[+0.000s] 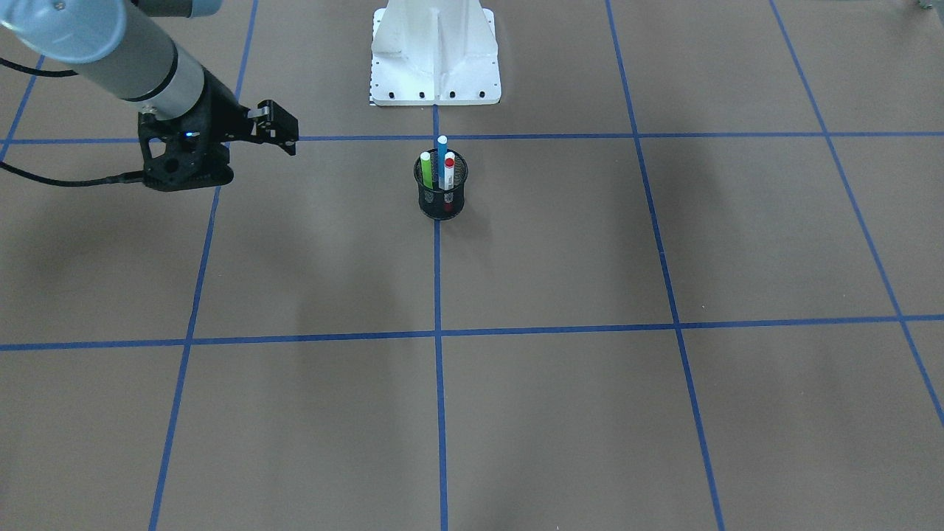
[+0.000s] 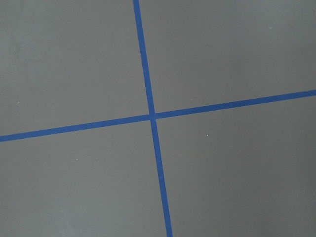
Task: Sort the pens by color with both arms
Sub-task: 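Move the right gripper in over the black mesh pen cup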
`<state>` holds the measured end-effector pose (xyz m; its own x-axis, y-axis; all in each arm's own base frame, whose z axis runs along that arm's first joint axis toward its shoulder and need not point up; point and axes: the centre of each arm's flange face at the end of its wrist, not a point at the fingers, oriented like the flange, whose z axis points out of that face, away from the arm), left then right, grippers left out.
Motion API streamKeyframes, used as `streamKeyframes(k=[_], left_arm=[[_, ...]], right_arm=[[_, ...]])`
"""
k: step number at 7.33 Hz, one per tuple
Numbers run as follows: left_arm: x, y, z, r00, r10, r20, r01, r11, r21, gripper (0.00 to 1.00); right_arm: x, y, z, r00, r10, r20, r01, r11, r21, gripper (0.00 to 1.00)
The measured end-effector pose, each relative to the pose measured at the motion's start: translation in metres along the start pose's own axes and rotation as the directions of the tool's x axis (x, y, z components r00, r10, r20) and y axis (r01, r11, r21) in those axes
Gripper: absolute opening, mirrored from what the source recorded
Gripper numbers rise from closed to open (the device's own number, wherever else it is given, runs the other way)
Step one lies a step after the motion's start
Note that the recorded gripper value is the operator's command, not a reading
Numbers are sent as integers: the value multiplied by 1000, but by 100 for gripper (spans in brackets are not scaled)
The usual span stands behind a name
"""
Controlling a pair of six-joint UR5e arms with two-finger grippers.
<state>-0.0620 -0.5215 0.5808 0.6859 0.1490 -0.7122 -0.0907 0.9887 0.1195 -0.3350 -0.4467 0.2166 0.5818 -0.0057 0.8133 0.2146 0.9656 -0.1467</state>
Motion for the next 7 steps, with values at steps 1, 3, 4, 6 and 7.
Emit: streamKeyframes(k=[1, 3, 4, 6, 7], left_arm=[[0, 0, 0, 1000, -1, -2, 1, 1000, -1, 100], [0, 1, -1, 1000, 0, -3, 0, 1000, 1, 100], [1, 1, -1, 1000, 1, -3, -1, 1000, 2, 100], [1, 1, -1, 1000, 0, -2, 0, 1000, 2, 100], [0, 1, -1, 1000, -1, -2, 1, 1000, 1, 100]], right_arm=[[-23, 16, 14, 1000, -17, 3, 17, 1000, -24, 99], [-72, 45, 41, 997, -71, 6, 71, 995, -66, 99], [-91, 58, 55, 995, -102, -3, 102, 992, -75, 99], [-128, 70, 75, 991, -134, -18, 132, 988, -85, 99], [-148, 70, 84, 992, -123, -27, 120, 988, -93, 99]])
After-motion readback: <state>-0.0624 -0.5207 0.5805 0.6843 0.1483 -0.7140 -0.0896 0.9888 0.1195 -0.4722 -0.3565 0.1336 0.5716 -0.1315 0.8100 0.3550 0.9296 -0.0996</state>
